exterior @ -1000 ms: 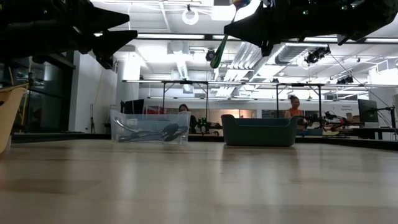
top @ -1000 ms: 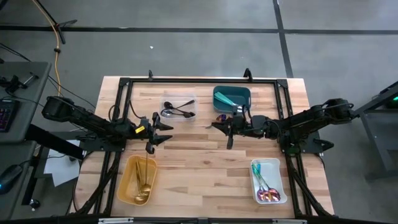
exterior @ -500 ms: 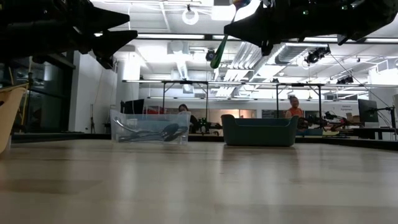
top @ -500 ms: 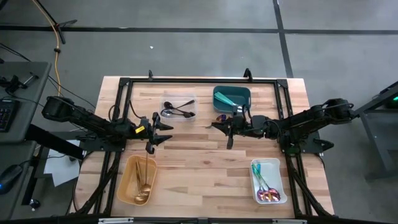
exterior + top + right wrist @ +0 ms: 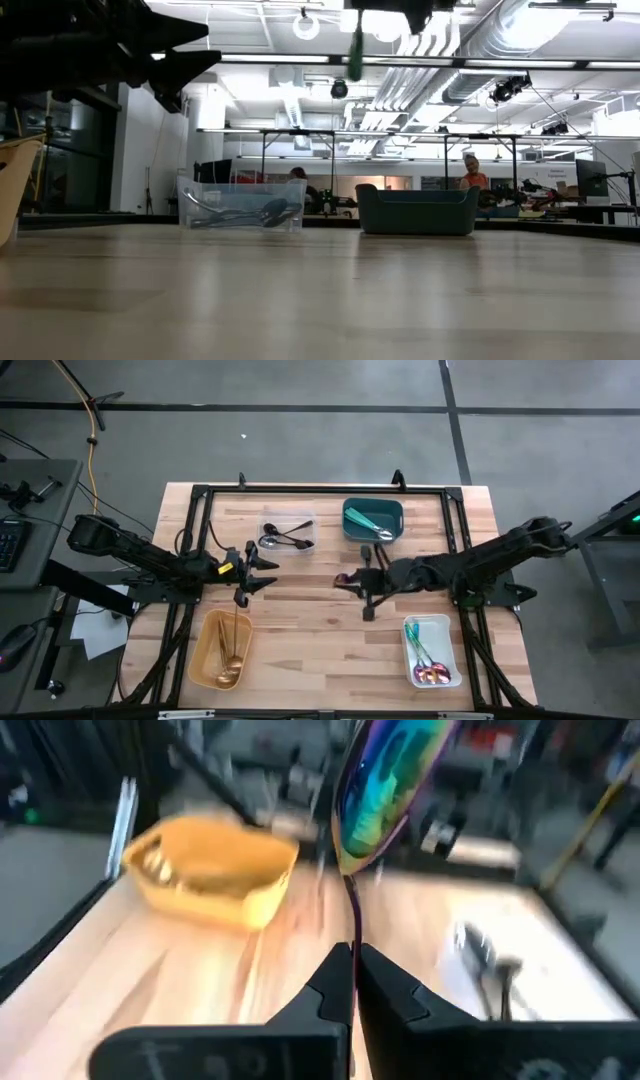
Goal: Sort silverware by color (type)
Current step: Put the purple spoon into the white bin
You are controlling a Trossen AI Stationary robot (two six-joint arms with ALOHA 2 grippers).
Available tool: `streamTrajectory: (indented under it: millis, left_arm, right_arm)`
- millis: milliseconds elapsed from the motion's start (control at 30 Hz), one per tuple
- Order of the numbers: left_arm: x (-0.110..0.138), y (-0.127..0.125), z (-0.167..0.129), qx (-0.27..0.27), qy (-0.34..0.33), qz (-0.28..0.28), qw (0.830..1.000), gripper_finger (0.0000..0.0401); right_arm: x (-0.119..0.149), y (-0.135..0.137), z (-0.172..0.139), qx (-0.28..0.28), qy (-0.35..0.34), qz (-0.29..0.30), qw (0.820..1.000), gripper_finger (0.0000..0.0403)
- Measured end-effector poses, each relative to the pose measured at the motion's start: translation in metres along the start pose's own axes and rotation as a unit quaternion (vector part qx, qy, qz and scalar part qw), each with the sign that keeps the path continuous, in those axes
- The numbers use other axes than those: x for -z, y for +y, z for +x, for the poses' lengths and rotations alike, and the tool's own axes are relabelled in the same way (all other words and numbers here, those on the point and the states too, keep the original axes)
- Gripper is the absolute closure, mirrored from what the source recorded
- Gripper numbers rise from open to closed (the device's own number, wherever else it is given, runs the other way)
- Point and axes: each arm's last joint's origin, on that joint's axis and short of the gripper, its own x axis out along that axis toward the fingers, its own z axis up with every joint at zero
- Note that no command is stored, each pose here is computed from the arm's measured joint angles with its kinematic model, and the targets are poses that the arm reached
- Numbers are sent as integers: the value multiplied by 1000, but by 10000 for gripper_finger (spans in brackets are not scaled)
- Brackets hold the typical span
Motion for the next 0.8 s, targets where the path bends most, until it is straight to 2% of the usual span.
streamTrajectory:
  millis: [133,233,367,567,700,800]
  left_arm:
    - [1,0,0,-1,6,0,1000,222]
    - [2,0,0,-2,9,1,1000,222]
    - [2,0,0,-2,11,-8,1000,222]
    - [1,0,0,-1,5,-8,1000,222]
    - [1,0,0,-1,5,-8,1000,222]
    - [1,0,0,-1,5,-8,1000,222]
  right_arm:
    - [-40,14,-11,0,125,53,991,402]
    - [-60,28,-29,-1,226,108,968,402]
    - [-67,56,-57,23,356,202,912,402]
    - [-49,116,-84,29,466,322,824,402]
    - [-24,143,-99,73,527,362,765,402]
    - [-8,147,-110,132,548,370,738,402]
